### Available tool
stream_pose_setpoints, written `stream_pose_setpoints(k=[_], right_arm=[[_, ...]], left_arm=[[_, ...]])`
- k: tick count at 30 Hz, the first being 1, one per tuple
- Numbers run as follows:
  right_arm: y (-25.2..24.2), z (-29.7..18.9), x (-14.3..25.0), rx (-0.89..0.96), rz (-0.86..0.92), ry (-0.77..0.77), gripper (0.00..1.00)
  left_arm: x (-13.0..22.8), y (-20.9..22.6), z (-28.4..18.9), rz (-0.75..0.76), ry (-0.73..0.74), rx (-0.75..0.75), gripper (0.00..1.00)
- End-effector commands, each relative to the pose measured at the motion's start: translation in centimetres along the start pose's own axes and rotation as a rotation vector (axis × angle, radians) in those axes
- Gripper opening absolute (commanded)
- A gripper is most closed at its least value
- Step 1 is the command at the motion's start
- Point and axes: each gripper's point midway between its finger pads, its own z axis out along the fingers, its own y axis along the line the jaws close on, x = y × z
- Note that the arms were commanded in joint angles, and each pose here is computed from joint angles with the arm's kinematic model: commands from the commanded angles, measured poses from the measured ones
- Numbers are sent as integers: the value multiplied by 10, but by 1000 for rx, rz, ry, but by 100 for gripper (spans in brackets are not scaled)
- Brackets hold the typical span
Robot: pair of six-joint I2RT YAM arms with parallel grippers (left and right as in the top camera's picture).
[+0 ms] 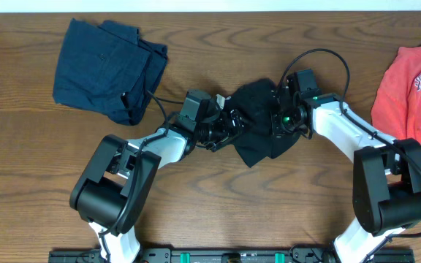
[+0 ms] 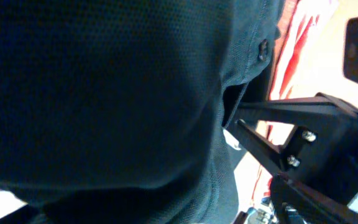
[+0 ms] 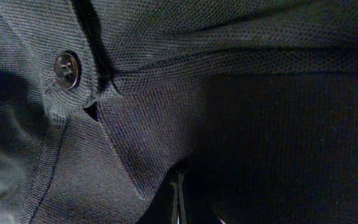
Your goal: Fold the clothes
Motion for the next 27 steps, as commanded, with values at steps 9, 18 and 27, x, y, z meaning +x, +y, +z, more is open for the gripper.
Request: stream_pose_setpoints(k=[9,18,27], right_arm=[[-16,13,16,50,3,59,1],[-17,13,17,50,-6,66,1],[-17,13,17,50,-6,65,2]], left_arm=[[9,38,15,-65,-9,-118,91],[43,85,-7,-280,114,-297,91],[20,109,-15,-245,-29,-422,92]])
